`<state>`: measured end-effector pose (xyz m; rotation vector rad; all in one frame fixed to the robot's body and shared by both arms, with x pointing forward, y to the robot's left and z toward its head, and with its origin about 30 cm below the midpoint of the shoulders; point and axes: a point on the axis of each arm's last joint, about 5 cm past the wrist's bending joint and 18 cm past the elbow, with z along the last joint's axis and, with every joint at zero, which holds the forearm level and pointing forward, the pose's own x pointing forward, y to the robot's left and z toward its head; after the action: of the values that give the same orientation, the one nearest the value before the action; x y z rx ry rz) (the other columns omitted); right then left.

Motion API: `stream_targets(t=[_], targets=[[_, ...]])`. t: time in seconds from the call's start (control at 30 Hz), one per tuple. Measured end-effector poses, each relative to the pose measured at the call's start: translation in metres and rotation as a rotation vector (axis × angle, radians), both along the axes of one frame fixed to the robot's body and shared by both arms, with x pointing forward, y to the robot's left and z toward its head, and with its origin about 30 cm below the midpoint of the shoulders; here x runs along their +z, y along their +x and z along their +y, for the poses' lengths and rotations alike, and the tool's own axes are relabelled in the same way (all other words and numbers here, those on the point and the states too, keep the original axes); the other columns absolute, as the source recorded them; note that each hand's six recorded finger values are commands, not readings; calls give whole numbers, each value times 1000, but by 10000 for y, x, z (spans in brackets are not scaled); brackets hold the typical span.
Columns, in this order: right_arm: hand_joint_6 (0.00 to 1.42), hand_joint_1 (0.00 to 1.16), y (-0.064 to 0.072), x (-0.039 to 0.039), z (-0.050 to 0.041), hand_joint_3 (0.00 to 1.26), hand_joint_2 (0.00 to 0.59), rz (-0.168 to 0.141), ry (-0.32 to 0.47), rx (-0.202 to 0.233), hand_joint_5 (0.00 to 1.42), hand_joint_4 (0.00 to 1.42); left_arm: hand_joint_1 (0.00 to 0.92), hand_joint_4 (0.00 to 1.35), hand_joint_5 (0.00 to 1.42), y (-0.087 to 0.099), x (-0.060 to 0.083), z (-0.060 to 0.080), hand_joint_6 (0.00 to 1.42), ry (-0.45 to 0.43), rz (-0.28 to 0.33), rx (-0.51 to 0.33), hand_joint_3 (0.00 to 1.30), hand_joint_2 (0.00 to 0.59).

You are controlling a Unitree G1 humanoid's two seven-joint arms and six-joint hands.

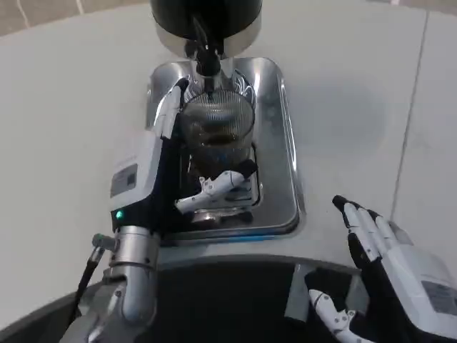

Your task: Grasp the cup under the faucet to collect the drink, then remove the cup.

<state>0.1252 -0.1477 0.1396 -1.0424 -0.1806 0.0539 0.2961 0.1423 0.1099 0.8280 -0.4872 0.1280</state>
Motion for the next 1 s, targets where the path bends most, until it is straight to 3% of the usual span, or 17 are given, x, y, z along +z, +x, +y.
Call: stream_targets(t=[0.1,0.17,0.23,0.37,0.47,0.57,0.73,1.0], targets=[[0,325,7,-2,0,0,463,5,0,0,0,0,306,162,522,0,-7,-32,622,1,-4,4,157,54],[0,321,11,-5,-2,0,465,11,0,-1,0,0,359,299,689,18,15,-60,860,5,-14,8,250,60],[0,318,13,-5,-7,0,467,15,2,-3,0,0,398,555,883,29,20,-97,1071,9,-24,21,411,70],[0,310,16,-4,-15,0,465,24,2,-11,0,0,447,923,1165,46,41,-180,1405,-13,-49,34,712,83],[0,305,12,-8,-16,0,464,36,1,-13,0,0,499,1113,1349,41,38,-245,1424,-76,-50,35,892,97],[0,277,9,-13,-19,0,471,49,-3,-20,0,0,555,1205,1417,33,40,-298,1424,-149,-47,21,991,105],[0,269,22,-6,-22,0,470,67,-7,-24,0,0,601,1201,1424,-49,-10,-361,1424,-236,-57,-29,1042,97],[0,262,80,1,-21,0,469,60,-1,-16,0,0,625,1163,1420,-72,32,-324,1424,-234,-101,-36,1063,92]])
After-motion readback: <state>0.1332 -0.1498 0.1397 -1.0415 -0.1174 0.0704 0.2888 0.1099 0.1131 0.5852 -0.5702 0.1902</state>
